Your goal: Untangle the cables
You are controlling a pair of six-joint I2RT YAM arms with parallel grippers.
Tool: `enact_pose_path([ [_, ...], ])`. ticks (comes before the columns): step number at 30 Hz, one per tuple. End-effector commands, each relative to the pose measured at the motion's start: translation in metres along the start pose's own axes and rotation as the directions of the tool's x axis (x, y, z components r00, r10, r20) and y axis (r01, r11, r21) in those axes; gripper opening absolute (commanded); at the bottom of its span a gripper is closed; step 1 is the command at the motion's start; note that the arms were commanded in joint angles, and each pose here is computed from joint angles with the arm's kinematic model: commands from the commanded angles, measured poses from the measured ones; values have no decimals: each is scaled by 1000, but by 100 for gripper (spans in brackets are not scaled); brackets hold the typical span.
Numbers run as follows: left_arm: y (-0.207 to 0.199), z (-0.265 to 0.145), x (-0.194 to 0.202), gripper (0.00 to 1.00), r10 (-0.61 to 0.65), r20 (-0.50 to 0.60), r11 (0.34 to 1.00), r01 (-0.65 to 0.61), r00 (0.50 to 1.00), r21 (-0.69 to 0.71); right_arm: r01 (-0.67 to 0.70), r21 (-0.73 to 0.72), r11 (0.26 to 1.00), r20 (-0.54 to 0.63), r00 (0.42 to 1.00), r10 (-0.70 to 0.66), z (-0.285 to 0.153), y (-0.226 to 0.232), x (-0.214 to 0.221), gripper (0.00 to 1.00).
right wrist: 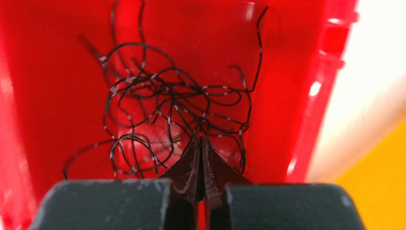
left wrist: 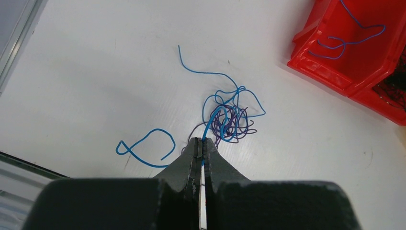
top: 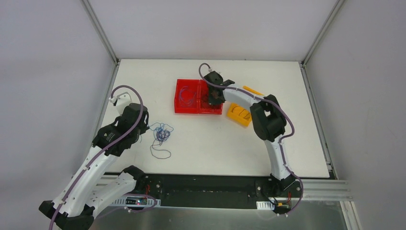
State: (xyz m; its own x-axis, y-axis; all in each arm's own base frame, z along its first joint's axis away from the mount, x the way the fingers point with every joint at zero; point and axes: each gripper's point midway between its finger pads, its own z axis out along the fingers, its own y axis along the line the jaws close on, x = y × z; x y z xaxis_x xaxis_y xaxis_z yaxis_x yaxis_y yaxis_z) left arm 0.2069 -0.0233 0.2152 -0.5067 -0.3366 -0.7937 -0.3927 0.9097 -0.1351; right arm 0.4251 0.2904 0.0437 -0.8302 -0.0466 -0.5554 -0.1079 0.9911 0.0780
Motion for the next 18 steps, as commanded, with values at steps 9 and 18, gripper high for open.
enact_pose_path([
  [9, -14, 5, 6, 0, 46, -46, 998, -43, 998, 51, 8, -19, 1000, 26, 1000, -7, -35, 7, -33, 15],
  [18, -59, -3, 15, 0, 107, -97, 952, -74, 990, 298, 18, -68, 998, 154, 988, -7, -115, 3, -71, 30],
])
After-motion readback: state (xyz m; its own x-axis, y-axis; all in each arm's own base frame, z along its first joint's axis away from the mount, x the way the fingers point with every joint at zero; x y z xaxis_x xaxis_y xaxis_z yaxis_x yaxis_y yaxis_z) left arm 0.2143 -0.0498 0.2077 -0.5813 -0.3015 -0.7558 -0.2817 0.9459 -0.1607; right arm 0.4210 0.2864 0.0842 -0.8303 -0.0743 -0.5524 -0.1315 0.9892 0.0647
